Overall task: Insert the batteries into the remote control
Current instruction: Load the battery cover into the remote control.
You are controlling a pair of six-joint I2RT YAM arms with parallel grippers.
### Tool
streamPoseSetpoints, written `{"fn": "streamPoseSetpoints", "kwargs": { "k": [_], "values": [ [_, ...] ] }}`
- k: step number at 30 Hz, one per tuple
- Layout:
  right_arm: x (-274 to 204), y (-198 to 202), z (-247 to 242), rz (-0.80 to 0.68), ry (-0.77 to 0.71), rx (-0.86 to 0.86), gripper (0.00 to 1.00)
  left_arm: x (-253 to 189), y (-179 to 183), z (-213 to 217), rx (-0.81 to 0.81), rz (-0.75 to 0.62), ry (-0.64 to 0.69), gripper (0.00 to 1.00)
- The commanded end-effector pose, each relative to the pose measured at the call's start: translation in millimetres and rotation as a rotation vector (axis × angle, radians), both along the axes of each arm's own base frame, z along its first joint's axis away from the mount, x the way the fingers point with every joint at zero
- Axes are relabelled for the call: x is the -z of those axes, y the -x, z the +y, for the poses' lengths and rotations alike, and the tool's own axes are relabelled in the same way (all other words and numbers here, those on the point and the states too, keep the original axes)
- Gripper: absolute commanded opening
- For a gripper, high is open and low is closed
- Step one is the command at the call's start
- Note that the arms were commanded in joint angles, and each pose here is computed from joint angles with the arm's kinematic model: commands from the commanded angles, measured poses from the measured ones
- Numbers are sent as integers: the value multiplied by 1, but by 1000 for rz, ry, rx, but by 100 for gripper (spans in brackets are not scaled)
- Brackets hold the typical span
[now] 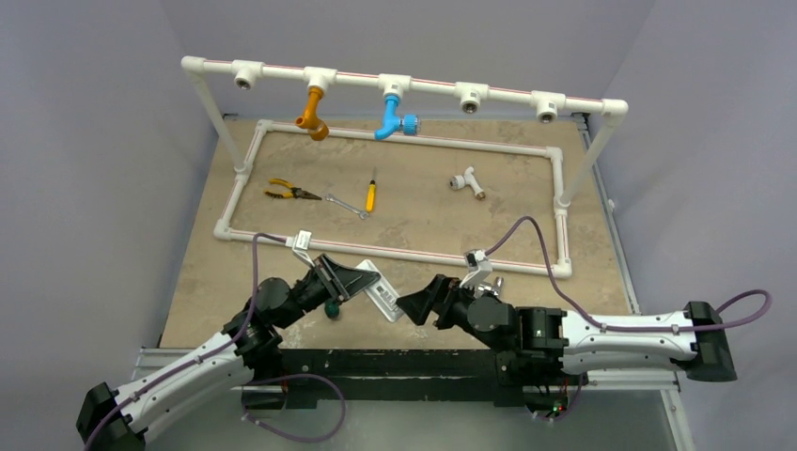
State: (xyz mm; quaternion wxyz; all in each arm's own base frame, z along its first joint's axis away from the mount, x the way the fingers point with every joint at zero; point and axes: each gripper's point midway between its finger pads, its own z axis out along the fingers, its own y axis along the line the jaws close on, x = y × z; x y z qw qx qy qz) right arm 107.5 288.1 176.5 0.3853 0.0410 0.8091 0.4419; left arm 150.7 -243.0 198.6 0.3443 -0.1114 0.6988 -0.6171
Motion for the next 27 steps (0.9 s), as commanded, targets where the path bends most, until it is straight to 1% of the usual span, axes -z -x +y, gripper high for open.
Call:
{"fn": "streamPoseSetpoints", "kwargs": {
  "k": [1, 5, 10, 15, 22, 27],
  "values": [
    [-57, -6, 15, 15, -333, 51, 88, -38, -5, 3, -33, -53, 113, 0],
    [-60, -5, 14, 5, -343, 39, 87, -38, -6, 1, -30, -46, 109, 0],
    [-56, -4, 15, 7, -336, 32, 83, -38, -6, 0, -28, -42, 114, 0],
    [-44, -3, 17, 25, -287, 30, 82, -45, -4, -2, -10, -54, 128, 0],
    [-34, -1, 21, 41, -290, 19, 81, -50, -2, -2, 1, -68, 140, 0],
    [-31, 1, 23, 49, -301, 10, 75, -50, -2, -2, 1, -66, 139, 0]
  ]
}}
